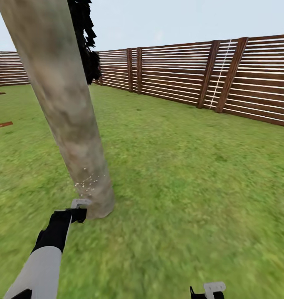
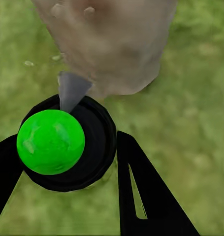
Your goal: In the garden, pick up the pesticide atomizer on the floor and spray pesticide onto both trees until each tree trunk is fully covered.
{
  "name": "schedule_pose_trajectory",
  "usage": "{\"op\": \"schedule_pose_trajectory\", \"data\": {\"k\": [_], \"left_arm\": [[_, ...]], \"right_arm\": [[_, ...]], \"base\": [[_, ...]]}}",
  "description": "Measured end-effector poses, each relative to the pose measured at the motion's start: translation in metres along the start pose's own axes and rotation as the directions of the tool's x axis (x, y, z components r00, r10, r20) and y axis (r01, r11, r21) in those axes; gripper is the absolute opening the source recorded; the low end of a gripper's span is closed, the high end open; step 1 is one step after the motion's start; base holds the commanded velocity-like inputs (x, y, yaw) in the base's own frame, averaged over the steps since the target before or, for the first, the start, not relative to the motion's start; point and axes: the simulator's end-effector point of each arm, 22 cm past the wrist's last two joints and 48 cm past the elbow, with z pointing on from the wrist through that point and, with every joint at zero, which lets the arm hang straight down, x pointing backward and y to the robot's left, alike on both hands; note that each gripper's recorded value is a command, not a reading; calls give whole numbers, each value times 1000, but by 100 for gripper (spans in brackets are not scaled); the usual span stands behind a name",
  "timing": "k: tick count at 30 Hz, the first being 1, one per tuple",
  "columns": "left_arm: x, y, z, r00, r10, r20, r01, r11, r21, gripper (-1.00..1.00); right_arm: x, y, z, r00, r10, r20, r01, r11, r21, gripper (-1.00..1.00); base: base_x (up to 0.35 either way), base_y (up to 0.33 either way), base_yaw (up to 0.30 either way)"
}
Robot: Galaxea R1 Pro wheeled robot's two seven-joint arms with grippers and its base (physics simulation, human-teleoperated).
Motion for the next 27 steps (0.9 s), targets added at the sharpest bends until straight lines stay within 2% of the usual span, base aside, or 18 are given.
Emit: {"op": "schedule_pose_trajectory", "data": {"k": [1, 4, 7, 12, 15, 19, 21, 23, 25, 27], "left_arm": [[-1, 5, 1, 1000, -10, 27, 11, 1000, -10, -100], [12, 1, 6, 1000, -18, 14, 18, 1000, -14, -100], [63, -21, 21, 996, -12, -92, 13, 1000, 5, -100], [83, -17, 24, 992, -25, -123, 24, 1000, -5, -100], [98, 13, 21, 990, -27, -141, 8, 990, -138, -100], [112, 4, 22, 987, -29, -159, 8, 991, -131, -100], [108, -1, 25, 992, -22, -121, 8, 993, -117, -100], [105, -2, 27, 994, -56, -93, 46, 993, -110, -100], [104, -3, 27, 993, -83, -82, 74, 992, -106, -100], [104, -3, 27, 992, -88, -87, 79, 991, -105, -100]], "right_arm": [[0, 0, 0, 1000, 0, 0, 0, 1000, 0, 100], [0, 0, 0, 1000, 0, 0, 0, 1000, 0, 100], [0, -1, 0, 1000, -1, 0, 1, 1000, 1, 100], [0, -1, 0, 1000, -1, -1, 1, 1000, 2, 100], [1, -2, 0, 1000, -1, -1, 1, 1000, 4, 100], [1, -2, 0, 1000, -2, -1, 2, 1000, 3, 100], [0, -3, 0, 1000, -3, -1, 3, 1000, 3, 100], [1, -3, 0, 1000, -4, -1, 4, 1000, 3, 100], [0, -3, 0, 1000, -5, 0, 5, 1000, 3, 100], [0, -3, 0, 1000, -4, 0, 4, 1000, 3, 100]], "base": [[229, -203, 110], [219, -206, 35], [153, -238, 1], [-68, -247, 0], [-49, -54, 185], [-5, -5, 268], [0, 0, 276], [3, 0, 274], [126, -77, 108], [187, -172, 26]]}}
